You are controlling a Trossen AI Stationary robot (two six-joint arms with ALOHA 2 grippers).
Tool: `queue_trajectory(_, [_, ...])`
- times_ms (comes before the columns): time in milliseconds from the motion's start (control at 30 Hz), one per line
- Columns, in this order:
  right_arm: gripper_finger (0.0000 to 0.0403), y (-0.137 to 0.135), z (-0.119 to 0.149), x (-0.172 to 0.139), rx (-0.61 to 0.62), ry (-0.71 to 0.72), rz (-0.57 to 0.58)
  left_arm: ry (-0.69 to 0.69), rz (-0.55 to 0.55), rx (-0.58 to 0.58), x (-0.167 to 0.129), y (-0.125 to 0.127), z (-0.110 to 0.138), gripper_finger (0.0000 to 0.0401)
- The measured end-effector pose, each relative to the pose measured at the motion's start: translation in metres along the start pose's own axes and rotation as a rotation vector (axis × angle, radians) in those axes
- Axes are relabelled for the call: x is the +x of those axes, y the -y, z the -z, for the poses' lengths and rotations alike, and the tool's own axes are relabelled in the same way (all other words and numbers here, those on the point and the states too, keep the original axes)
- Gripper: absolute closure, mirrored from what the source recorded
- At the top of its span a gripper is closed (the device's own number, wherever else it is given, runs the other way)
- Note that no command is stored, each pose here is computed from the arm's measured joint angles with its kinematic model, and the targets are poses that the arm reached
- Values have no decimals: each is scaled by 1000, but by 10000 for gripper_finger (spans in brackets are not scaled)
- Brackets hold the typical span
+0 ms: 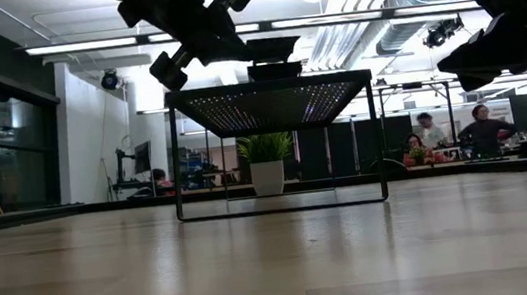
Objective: Pick & Place Mini shaped plates
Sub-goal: Stack the square plate on top of the square plate on the shelf
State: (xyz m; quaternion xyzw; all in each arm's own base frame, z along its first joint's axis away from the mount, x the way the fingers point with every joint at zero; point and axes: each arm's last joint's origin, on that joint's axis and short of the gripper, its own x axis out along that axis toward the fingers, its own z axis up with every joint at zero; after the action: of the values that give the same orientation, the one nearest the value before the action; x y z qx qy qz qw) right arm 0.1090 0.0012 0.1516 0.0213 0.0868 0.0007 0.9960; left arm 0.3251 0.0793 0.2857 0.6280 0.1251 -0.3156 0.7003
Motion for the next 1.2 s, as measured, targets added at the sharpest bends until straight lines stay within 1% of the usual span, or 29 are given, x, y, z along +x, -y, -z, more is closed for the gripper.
queue_trajectory(367, [398,0,0,0,0,-1,0,-11,42,-19,16,7,7,401])
queue_trajectory(467, [398,0,0,0,0,0,0,-37,44,-17,15,7,8,401])
queue_trajectory(867, [398,0,0,0,0,0,0,-41,45,-37,15,7,9,398])
queue_trajectory(1033, [398,0,0,0,0,0,0,-43,38,-87,15,7,9,364])
queue_trajectory(1200, [398,0,0,0,0,0,0,-45,25,-81,15,5,9,324])
